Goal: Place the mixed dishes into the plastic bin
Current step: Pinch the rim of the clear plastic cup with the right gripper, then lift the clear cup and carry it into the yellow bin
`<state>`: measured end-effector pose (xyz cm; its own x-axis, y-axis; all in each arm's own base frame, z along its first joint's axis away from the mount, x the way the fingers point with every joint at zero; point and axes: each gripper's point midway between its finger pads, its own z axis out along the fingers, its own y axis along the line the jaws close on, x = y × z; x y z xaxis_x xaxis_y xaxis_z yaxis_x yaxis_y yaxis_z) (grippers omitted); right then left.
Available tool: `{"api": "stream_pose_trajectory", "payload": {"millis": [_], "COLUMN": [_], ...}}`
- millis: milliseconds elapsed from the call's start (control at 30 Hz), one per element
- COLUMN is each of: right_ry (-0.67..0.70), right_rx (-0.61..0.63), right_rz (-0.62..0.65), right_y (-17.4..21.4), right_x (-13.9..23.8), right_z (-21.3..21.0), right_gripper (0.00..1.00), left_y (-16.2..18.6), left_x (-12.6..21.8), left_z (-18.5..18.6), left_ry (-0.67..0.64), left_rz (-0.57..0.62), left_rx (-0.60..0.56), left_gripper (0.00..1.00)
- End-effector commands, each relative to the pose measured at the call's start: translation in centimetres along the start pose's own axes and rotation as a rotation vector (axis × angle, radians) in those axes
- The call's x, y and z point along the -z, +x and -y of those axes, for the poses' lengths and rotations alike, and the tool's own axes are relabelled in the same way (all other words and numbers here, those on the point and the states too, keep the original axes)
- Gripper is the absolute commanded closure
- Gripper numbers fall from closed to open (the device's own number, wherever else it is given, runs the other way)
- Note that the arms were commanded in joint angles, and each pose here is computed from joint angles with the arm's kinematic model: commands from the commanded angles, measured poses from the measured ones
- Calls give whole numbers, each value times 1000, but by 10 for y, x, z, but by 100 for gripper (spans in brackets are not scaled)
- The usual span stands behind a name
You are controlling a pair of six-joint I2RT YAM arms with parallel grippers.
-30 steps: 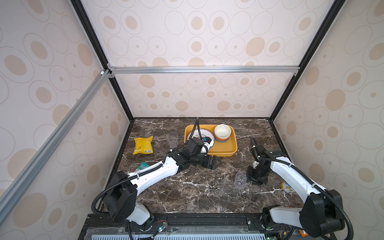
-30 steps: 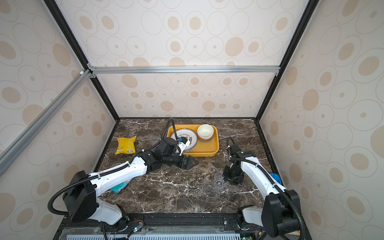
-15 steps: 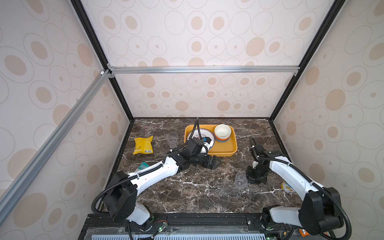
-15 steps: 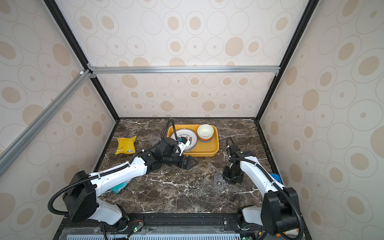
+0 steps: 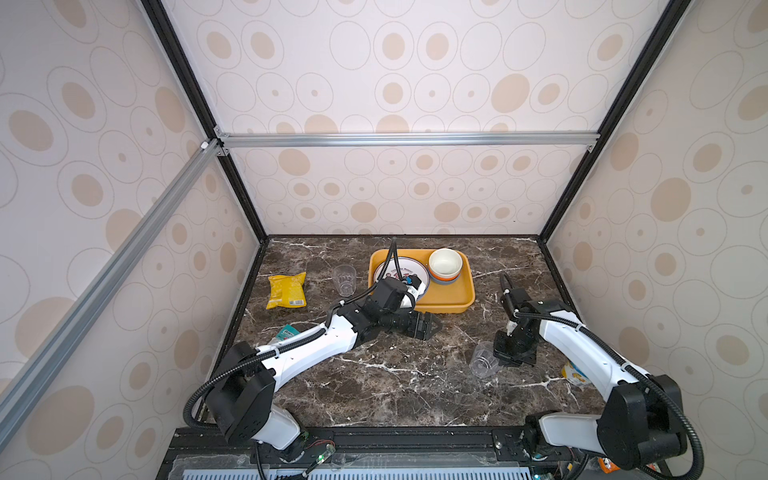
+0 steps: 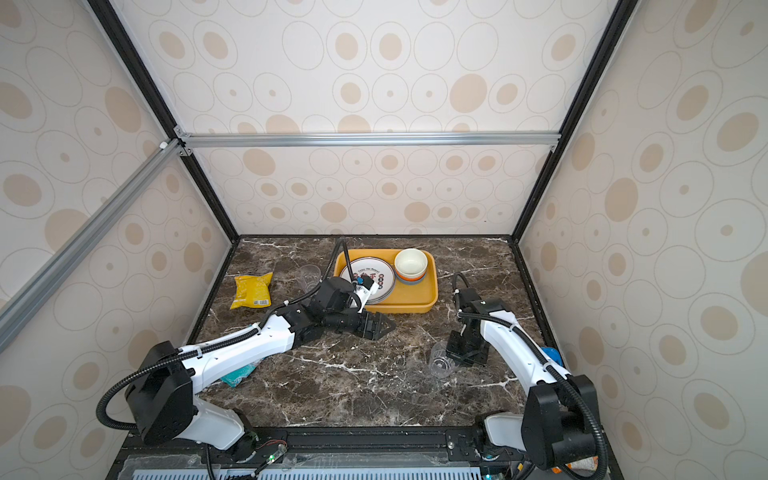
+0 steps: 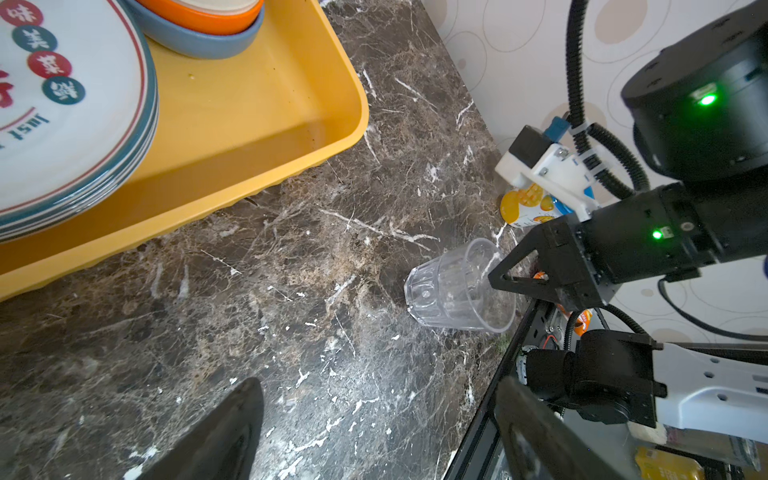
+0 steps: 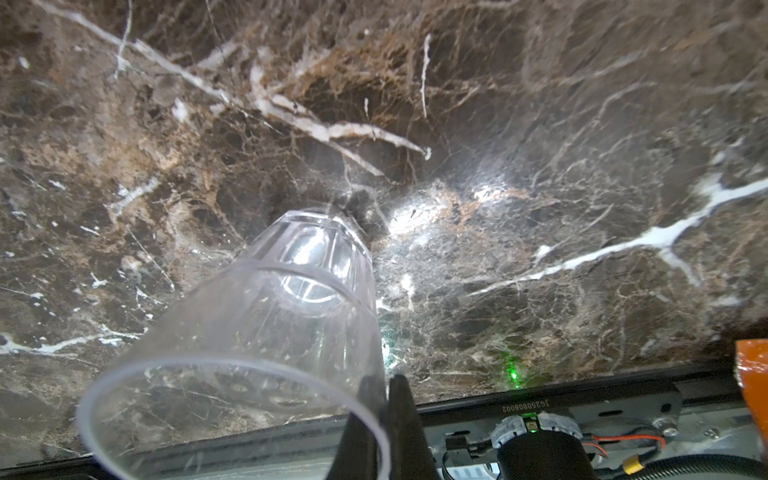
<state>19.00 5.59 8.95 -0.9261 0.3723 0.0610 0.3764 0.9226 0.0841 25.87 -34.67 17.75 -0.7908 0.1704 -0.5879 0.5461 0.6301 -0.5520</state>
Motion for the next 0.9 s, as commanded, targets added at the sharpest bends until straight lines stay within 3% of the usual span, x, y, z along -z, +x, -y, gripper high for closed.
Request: {"api": "stream_pose_trajectory", "payload": {"millis": [0,867], "right_ry": [15,-11], "right_rx": [16,167], "right_rz": [8,103], "right_y": [-4,-87], "right_x": [13,89], "right_z": [0,-63], "right_gripper": [98,99], "left_y": [-8,-23], "left_x": [9,59], "left_z": [4,-56], "left_ry": [-13,-168], "left_rz": [49,218], "left_rx": [-4,154], "left_gripper": [12,10]}}
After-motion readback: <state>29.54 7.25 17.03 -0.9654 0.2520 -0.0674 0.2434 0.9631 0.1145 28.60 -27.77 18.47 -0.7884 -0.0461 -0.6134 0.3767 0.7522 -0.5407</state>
